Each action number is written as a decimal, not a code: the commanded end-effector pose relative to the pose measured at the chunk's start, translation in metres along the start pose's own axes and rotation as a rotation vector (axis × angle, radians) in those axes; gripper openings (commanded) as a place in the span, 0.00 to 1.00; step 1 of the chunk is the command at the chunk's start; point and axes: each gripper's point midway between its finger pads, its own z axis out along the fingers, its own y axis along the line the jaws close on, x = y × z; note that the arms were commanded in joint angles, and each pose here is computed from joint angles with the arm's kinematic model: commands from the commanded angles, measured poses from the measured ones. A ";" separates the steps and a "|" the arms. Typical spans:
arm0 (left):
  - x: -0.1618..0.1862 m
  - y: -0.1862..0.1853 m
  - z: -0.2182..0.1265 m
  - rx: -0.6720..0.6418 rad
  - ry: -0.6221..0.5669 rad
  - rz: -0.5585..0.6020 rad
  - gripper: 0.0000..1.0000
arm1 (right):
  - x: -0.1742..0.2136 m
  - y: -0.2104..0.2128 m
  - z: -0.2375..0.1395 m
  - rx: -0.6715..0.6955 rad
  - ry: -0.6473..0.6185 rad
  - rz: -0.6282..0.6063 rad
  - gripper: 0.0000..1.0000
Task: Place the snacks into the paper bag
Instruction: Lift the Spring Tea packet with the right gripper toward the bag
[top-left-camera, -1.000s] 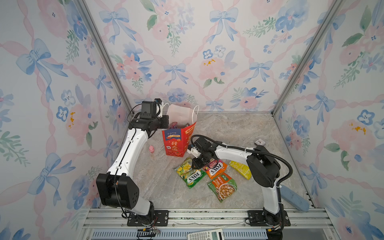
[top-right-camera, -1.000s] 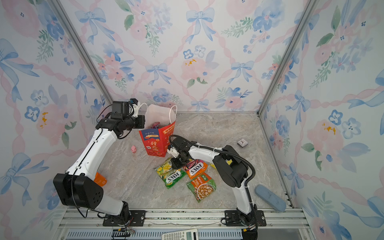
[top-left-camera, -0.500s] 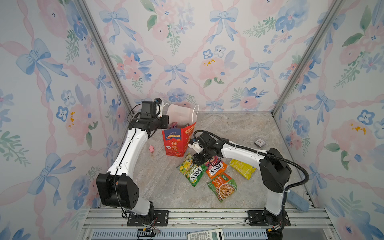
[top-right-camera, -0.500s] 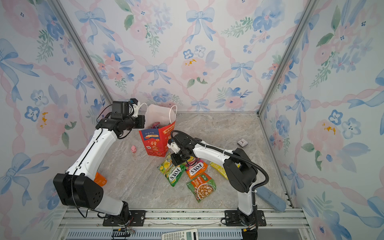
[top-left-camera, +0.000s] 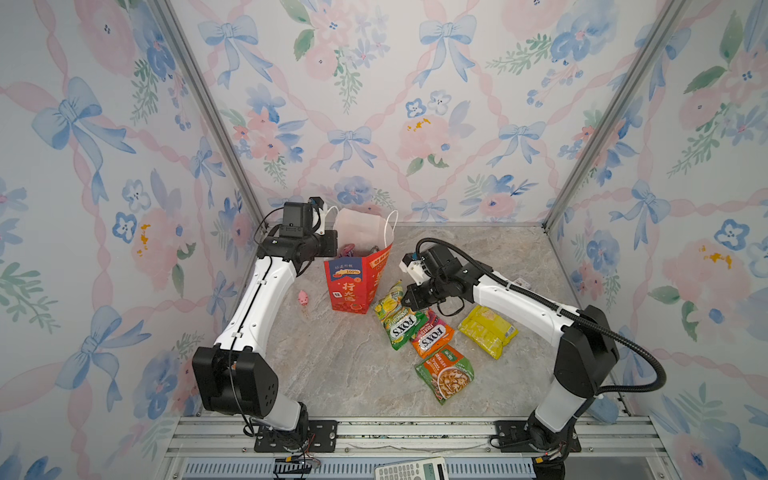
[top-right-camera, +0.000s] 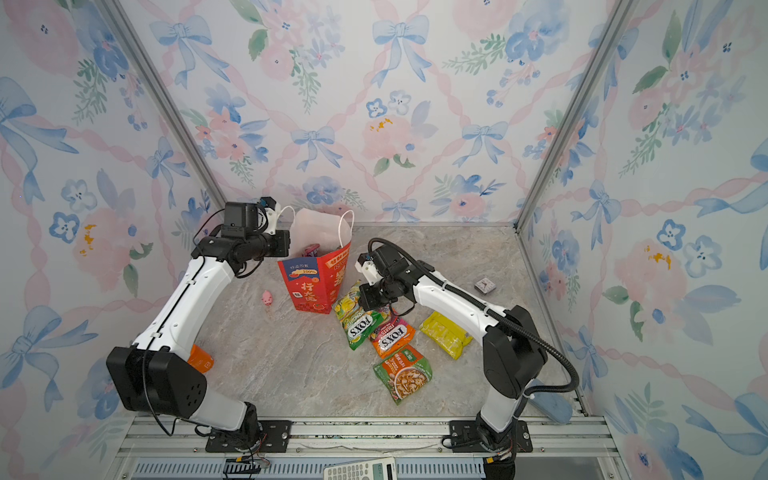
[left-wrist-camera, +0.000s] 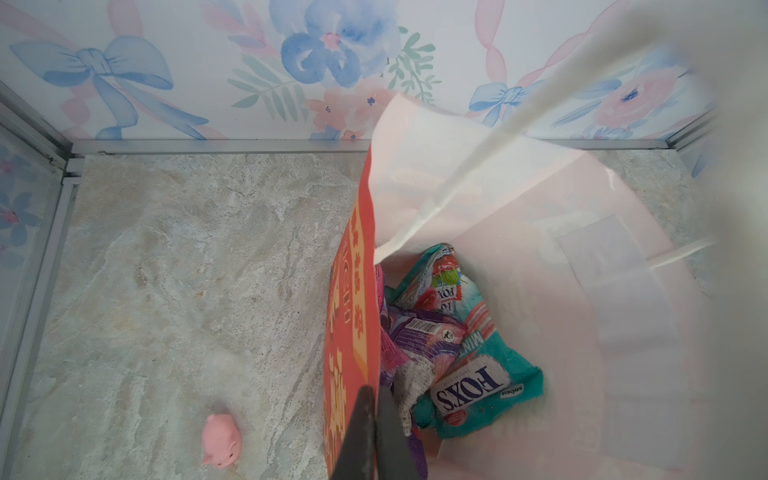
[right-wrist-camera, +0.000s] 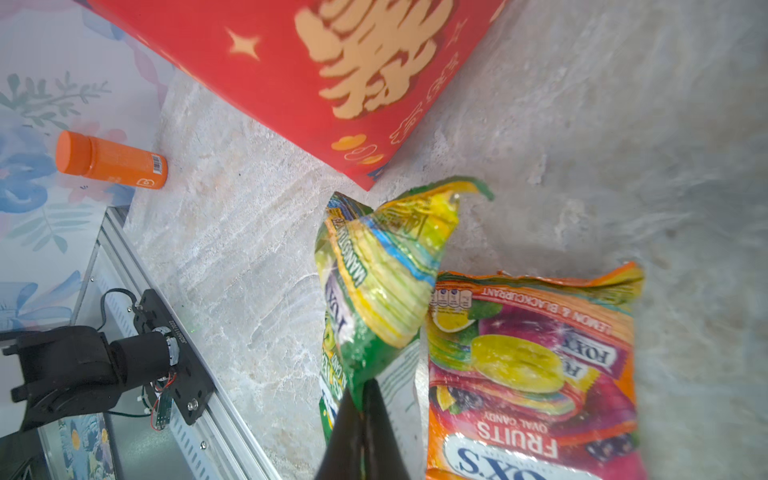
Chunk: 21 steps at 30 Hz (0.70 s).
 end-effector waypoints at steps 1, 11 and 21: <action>0.003 -0.001 0.001 0.016 0.006 0.012 0.00 | -0.023 -0.002 -0.042 0.010 -0.103 0.028 0.00; 0.003 -0.001 0.001 0.017 0.007 0.012 0.00 | -0.089 -0.023 -0.119 0.100 -0.337 0.021 0.00; 0.004 -0.001 0.004 0.020 0.013 0.010 0.00 | -0.163 -0.005 -0.210 0.114 -0.616 -0.051 0.00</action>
